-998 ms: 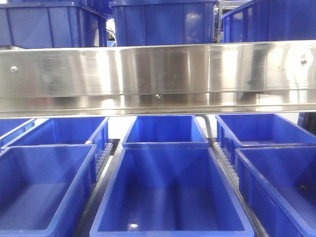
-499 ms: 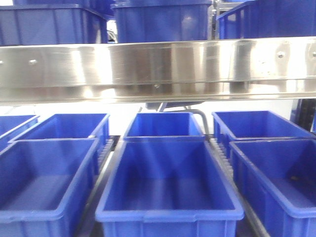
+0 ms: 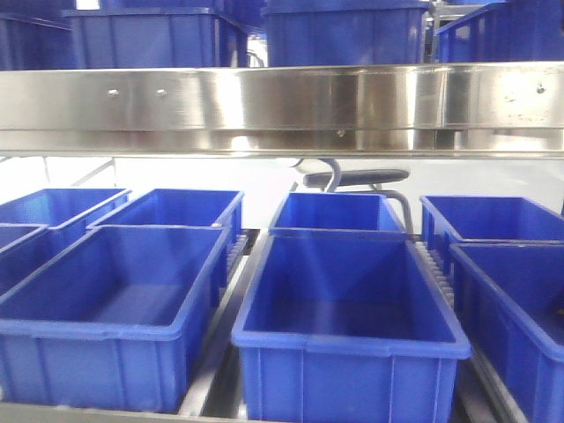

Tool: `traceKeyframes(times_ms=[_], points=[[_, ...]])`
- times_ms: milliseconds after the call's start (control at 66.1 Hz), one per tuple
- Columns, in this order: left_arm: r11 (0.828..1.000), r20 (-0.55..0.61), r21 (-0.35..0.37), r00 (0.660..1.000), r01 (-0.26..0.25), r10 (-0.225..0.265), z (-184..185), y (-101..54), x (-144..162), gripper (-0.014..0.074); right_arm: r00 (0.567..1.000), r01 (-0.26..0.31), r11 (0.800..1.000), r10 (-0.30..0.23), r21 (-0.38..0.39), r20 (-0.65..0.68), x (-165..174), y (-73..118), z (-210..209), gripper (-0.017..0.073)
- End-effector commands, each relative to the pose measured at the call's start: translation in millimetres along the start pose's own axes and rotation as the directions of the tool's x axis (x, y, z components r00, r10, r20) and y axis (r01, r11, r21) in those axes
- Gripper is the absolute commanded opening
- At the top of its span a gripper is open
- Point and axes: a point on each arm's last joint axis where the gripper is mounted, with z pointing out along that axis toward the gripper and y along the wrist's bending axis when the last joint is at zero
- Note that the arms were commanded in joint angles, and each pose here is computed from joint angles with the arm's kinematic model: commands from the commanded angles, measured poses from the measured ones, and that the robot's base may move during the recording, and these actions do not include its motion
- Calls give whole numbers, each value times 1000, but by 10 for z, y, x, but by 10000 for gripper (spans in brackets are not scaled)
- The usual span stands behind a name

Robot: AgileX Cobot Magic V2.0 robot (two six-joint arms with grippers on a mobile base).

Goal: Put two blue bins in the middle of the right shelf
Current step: 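Hold the teal bins in both grippers while driving to another shelf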

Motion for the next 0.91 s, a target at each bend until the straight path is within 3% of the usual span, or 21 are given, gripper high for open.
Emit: traceKeyframes(times_ms=[0, 892], points=[[999, 127, 35, 992, -17, 12, -139, -34, -127, -111, 994, 14, 999, -9, -46, 113, -115, 67, -161, -163], [999, 127, 35, 992, -17, 12, -139, -34, -127, -111, 994, 14, 999, -9, -46, 113, -115, 67, -161, -163]])
